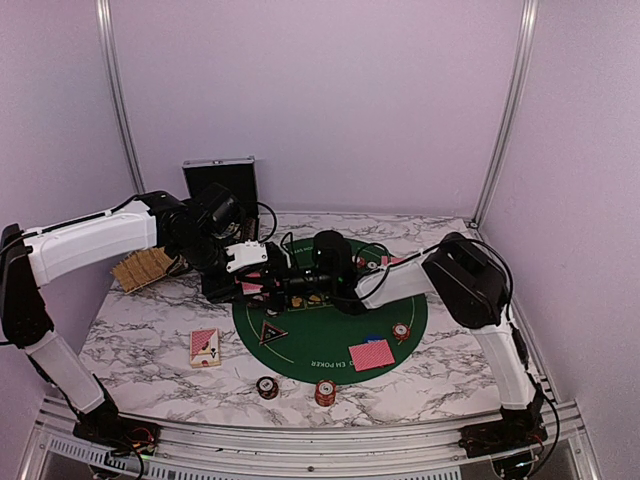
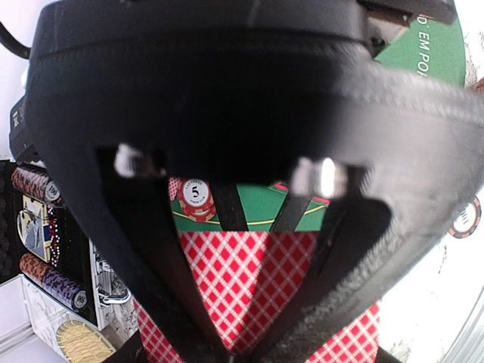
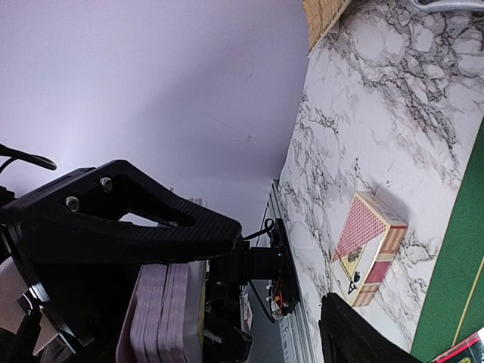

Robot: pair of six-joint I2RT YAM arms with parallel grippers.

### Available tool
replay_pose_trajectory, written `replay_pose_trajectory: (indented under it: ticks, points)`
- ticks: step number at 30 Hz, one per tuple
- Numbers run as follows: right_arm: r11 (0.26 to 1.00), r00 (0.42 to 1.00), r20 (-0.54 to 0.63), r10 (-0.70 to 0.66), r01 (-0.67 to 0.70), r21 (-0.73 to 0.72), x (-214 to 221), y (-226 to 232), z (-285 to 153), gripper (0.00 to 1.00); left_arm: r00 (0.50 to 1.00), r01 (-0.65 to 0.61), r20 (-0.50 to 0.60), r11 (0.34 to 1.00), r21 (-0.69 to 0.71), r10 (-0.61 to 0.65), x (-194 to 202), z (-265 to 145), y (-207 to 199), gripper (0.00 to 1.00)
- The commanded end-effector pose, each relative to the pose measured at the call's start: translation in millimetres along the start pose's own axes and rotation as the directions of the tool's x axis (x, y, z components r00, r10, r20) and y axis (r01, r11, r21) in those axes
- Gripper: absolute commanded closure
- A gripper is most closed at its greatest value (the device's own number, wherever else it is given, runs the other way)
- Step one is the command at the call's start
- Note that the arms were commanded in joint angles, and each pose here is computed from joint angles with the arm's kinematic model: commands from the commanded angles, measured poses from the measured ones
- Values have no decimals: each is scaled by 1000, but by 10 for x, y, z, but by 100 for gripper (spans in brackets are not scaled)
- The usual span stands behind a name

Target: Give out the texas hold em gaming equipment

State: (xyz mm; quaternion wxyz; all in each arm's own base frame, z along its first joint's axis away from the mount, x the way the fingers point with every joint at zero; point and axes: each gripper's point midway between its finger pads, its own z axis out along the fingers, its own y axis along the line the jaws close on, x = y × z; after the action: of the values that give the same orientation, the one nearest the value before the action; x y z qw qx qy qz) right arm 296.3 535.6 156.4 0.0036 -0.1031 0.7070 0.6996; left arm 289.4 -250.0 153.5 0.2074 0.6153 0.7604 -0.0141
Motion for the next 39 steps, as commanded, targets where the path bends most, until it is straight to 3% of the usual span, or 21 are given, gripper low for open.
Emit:
replay_pose_trajectory:
  ticks: [1, 9, 32, 39]
  points:
    - [999, 999, 33, 14, -16, 44, -99, -86, -127, 28, 999, 0, 39, 1000, -10, 0, -91, -109, 22, 100]
    - [999, 999, 45, 10, -12, 41, -113, -51, -237, 37, 999, 0, 38, 1000, -11, 0, -97, -106, 31, 100]
    - [999, 996, 83, -36, 36, -3, -141, 353, -549, 85, 1000, -1, 19, 1000, -11, 1, -44, -66, 15, 100]
    - [996, 995, 104, 4, 5, -87, -115, 456, -670, 97, 1000, -3, 12, 1000, -12, 3, -29, -54, 14, 100]
